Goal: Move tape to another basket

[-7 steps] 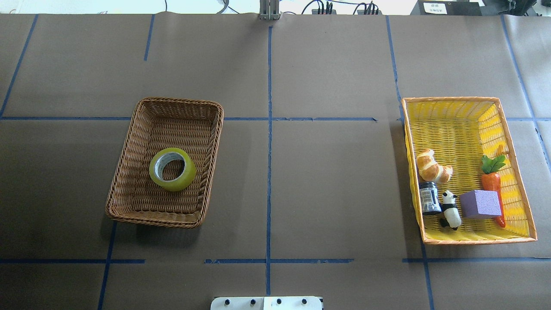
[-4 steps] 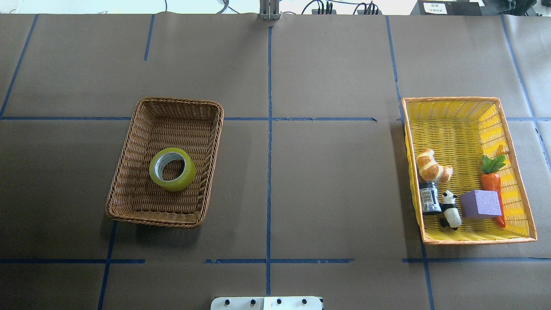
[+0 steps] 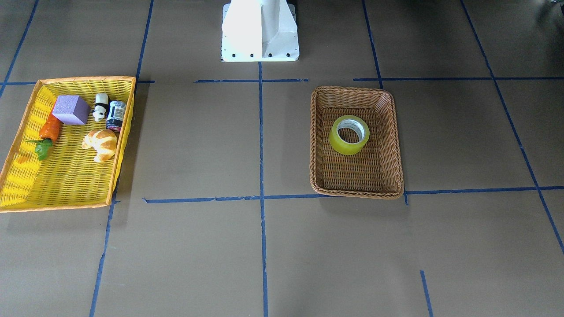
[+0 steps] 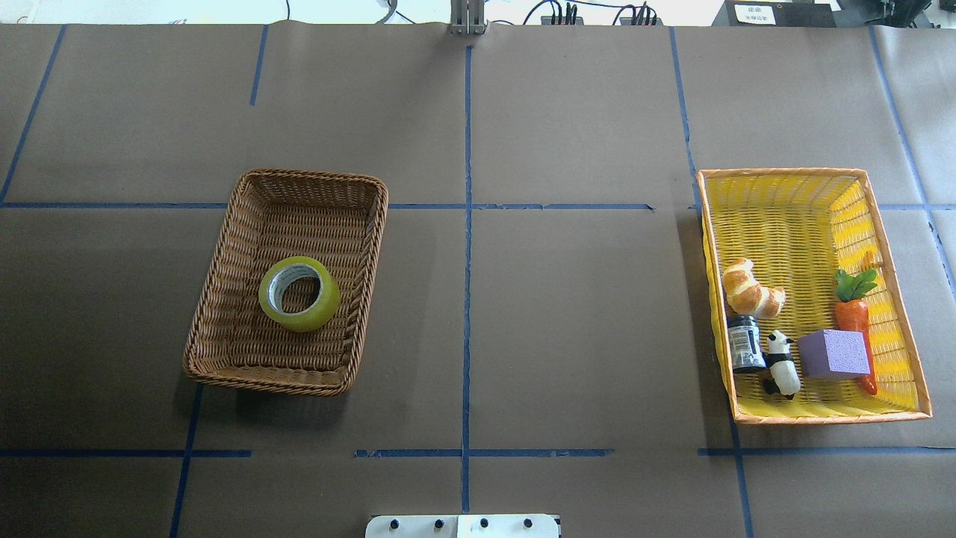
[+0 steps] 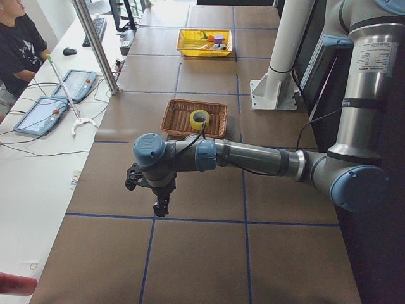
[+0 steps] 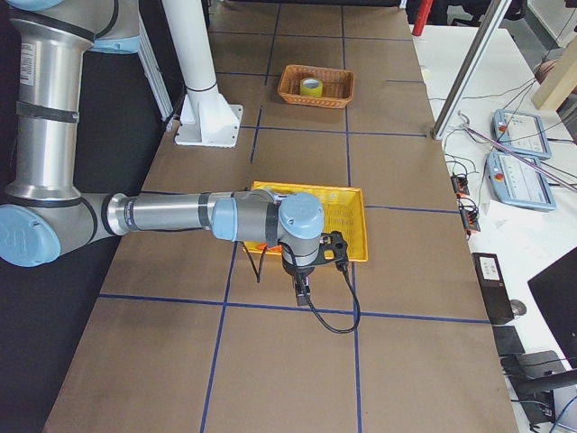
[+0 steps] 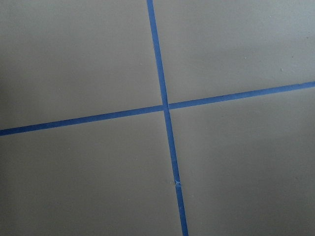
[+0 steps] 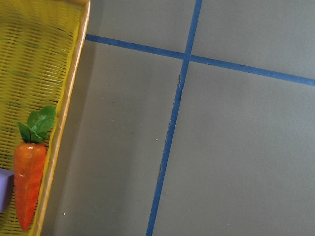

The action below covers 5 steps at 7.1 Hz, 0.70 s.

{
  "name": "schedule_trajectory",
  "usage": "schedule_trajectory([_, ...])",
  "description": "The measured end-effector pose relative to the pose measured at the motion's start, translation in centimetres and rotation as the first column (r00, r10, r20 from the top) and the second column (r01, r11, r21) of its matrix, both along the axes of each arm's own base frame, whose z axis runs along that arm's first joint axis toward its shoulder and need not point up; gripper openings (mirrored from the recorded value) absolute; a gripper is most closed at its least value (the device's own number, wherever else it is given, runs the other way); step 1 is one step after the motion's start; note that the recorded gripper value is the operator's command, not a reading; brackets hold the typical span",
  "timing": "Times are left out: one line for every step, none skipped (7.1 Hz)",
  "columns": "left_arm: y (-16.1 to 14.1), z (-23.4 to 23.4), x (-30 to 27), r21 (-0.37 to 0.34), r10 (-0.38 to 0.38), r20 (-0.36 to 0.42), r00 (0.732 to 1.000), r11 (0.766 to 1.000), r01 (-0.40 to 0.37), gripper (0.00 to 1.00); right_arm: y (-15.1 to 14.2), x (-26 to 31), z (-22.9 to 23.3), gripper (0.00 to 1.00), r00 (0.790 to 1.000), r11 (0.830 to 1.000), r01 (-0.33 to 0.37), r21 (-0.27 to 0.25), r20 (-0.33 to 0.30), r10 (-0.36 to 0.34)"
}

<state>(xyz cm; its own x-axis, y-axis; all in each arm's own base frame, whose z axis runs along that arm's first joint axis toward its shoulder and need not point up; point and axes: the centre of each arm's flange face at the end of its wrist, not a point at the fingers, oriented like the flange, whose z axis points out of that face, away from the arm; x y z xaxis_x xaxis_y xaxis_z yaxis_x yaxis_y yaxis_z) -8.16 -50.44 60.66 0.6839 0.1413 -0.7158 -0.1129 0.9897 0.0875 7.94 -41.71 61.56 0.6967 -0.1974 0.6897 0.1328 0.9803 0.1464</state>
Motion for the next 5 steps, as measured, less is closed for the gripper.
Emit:
schedule_trajectory([0.8,0.5,0.1,-0.013,-0.001,0.000,1.000,1.000,0.001,1.00,-0.2,-0.1,0.1,1.00,1.000,1.000,0.003,-0.001,-0.002,-0.003])
schedule_trajectory([1.4,1.0,0.1,-0.023,-0.002,-0.001,1.000,1.000,0.002,1.00,-0.4,-0.3,0.3,1.00,1.000,1.000,0.007,-0.003,-0.003,-0.007])
schedule_trajectory([2.0,1.4,0.2,-0.029,-0.001,-0.001,1.000,1.000,0.001,1.00,-0.5,-0.4,0.5,1.00,1.000,1.000,0.010,-0.003,-0.003,-0.010])
schedule_trajectory([2.3,1.2,0.2,-0.025,-0.001,-0.001,1.000,1.000,0.001,1.00,-0.5,-0.4,0.6,1.00,1.000,1.000,0.014,-0.001,-0.002,-0.014])
schedule_trajectory([2.4,0.7,0.3,-0.016,0.000,0.000,1.000,1.000,0.000,1.00,-0.5,-0.5,0.7,1.00,1.000,1.000,0.016,-0.002,0.000,-0.016])
